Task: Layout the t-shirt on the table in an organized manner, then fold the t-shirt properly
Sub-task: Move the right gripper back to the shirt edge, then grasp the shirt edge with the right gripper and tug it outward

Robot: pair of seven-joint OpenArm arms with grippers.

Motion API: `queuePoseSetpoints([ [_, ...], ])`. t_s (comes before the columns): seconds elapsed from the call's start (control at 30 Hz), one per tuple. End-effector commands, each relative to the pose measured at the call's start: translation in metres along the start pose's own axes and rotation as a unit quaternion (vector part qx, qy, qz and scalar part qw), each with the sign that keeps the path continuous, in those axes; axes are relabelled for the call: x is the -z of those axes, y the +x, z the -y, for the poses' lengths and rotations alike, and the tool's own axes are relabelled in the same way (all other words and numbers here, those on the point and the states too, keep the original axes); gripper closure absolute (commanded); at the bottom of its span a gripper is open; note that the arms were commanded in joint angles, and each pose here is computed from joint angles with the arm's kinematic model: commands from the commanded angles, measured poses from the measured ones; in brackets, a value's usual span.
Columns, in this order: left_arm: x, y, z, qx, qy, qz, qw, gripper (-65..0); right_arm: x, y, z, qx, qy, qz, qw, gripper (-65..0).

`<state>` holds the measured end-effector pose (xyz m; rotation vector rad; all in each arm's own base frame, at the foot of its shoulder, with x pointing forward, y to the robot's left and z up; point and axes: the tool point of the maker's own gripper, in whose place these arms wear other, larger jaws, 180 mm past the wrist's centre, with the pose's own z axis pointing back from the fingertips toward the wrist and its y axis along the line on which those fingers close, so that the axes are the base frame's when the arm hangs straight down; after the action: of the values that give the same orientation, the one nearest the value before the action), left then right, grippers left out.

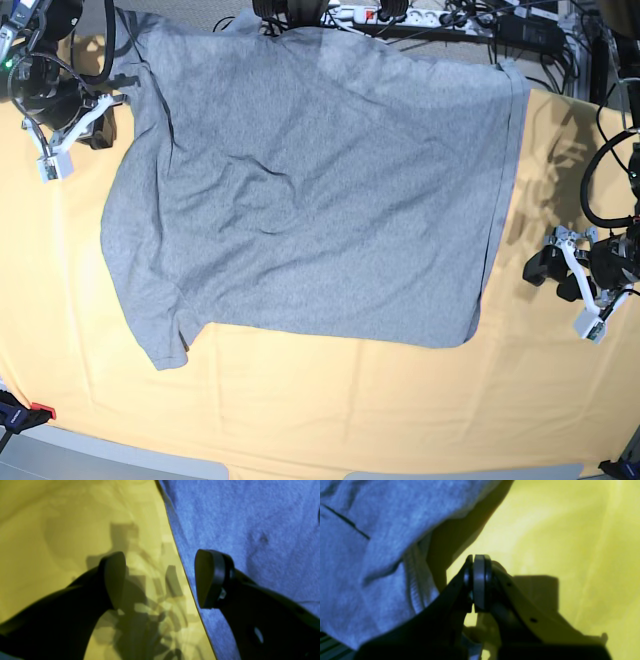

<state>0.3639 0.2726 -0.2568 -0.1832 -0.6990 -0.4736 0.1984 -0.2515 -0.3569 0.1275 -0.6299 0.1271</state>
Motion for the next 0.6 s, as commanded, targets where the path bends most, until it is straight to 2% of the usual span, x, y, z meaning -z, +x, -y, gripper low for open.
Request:
queuePoseSetpoints([
  [0.0, -0.012, 0.016, -0.008, 0.008, 0.012, 0.024, 1.0, -43.3, -0.004, 0.01, 0.002, -0.004, -0.004, 0.019, 0.9998, 0.0],
  [0.17, -0.012, 0.017, -0.007, 0.007, 0.009, 0.027, 1.0, -43.3, 0.002, 0.015, -0.01, -0.008, 0.014, 0.032, 0.9994, 0.0],
  [0.33, -0.012, 0.017, -0.007, 0.007, 0.01, 0.026, 1.0, -43.3, 0.015, 0.015, -0.041, -0.041, 0.058, 0.02, 0.9973, 0.0],
  [0.57, -0.012, 0.017, -0.007, 0.007, 0.009, 0.027, 1.0, -43.3, 0.026, 0.026, -0.079, -0.074, 0.111, 0.027, 0.9908, 0.0],
])
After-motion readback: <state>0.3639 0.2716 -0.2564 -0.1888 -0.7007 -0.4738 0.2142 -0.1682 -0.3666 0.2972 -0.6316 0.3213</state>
